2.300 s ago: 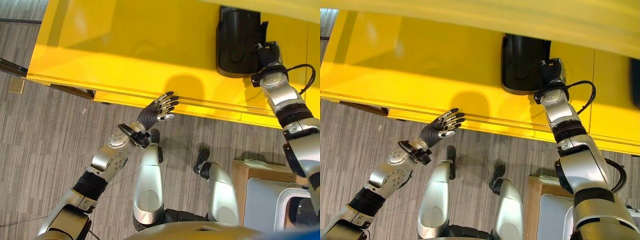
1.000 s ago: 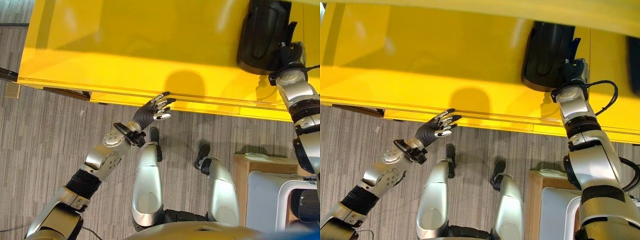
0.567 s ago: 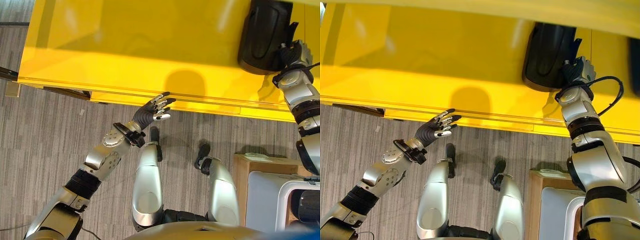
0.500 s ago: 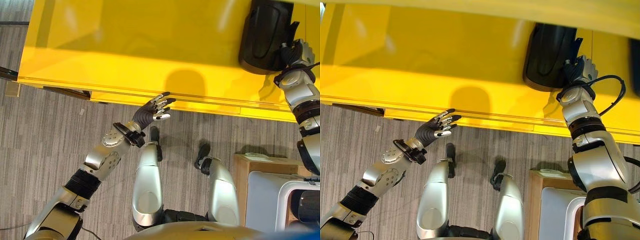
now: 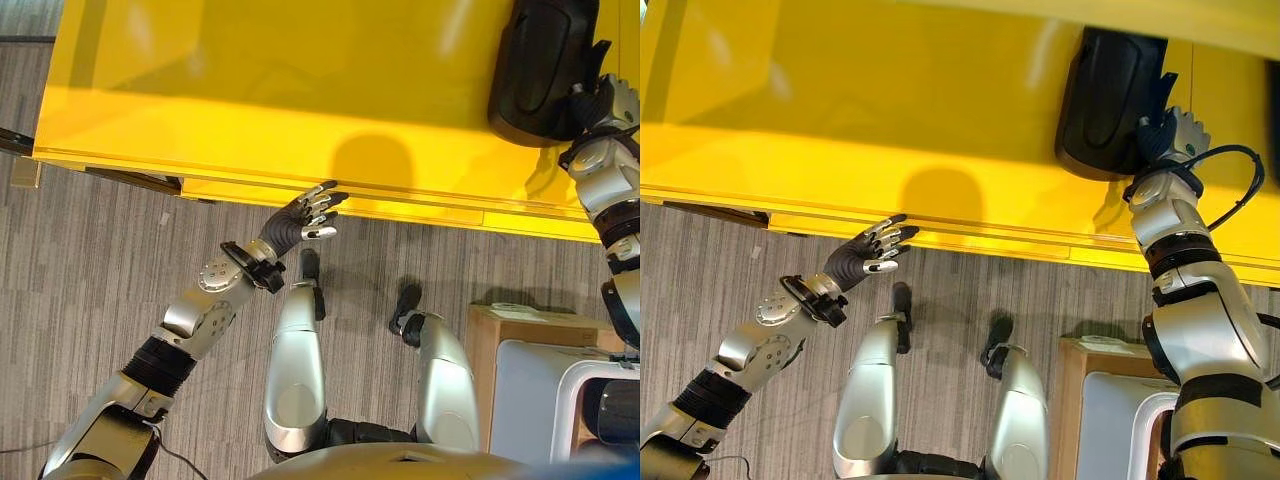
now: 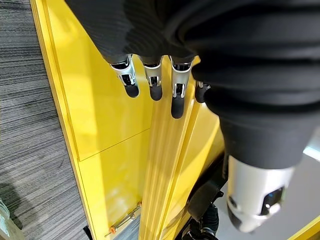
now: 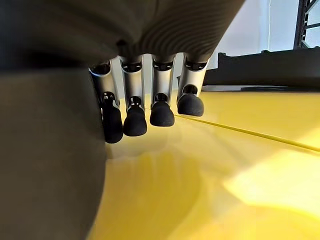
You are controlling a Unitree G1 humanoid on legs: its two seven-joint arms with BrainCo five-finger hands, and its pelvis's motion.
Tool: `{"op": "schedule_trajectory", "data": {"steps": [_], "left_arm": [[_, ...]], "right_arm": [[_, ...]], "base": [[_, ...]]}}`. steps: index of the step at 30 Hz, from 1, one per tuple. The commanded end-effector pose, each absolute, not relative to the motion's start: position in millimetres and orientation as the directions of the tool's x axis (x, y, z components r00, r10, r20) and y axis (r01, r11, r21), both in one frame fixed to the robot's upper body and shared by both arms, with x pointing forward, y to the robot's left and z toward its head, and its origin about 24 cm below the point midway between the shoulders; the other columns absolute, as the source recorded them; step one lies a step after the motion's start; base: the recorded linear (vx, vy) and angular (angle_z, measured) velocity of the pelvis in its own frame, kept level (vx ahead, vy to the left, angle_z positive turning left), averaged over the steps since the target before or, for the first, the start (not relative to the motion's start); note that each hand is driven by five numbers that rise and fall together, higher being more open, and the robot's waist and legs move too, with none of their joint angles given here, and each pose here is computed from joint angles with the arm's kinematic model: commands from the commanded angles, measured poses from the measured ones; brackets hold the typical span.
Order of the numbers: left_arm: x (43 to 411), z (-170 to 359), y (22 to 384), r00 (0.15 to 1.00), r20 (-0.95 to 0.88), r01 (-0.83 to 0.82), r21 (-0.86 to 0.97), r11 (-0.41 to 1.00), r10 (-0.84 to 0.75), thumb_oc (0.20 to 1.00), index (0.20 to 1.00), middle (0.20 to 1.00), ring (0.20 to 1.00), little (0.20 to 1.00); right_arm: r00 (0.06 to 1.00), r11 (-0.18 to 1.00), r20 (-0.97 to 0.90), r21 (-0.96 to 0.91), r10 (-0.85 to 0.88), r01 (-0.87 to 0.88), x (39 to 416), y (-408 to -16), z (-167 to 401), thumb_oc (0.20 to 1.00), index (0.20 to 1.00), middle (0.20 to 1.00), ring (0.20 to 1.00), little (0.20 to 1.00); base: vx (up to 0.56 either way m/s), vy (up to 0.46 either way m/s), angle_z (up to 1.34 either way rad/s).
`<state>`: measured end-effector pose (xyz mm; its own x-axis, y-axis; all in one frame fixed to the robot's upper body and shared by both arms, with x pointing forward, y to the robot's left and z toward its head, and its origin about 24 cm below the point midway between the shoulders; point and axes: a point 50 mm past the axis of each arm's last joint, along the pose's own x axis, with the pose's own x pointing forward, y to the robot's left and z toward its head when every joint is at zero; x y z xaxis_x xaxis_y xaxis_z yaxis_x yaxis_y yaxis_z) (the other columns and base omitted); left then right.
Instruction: Move parts from the plastic box to the shelf.
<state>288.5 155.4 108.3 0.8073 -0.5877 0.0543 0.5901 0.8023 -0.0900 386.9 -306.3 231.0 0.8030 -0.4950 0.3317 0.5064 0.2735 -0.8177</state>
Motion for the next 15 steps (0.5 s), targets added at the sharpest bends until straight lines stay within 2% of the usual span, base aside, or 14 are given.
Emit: {"op": "schedule_trajectory", "data": {"steps": [1, 7, 15], "left_arm": [[284, 126, 148, 0.762, 0.161, 0.644, -0.093, 0.759, -0.627, 1.0, 1.0, 1.0, 1.0, 1.0], [284, 127, 148, 0.758, 0.16, 0.649, -0.091, 0.755, -0.632, 1.0, 1.0, 1.0, 1.0, 1.0], [282, 124, 152, 0.755, 0.151, 0.653, -0.092, 0.751, -0.638, 1.0, 1.0, 1.0, 1.0, 1.0]], "right_arm": [[0.731, 0.088, 0.489, -0.801, -0.475, 0.593, 376, -323, 271, 0.2, 0.2, 0.2, 0.2, 0.2], [0.724, -0.004, 0.567, -0.789, -0.393, 0.615, 376, -314, 284, 0.2, 0.2, 0.2, 0.2, 0.2], [0.705, -0.245, 0.657, -0.754, -0.267, 0.61, 373, -309, 297, 0.2, 0.2, 0.2, 0.2, 0.2]], "base": [[0.0, 0.0, 0.0], [0.0, 0.0, 0.0], [0.0, 0.0, 0.0]]}}
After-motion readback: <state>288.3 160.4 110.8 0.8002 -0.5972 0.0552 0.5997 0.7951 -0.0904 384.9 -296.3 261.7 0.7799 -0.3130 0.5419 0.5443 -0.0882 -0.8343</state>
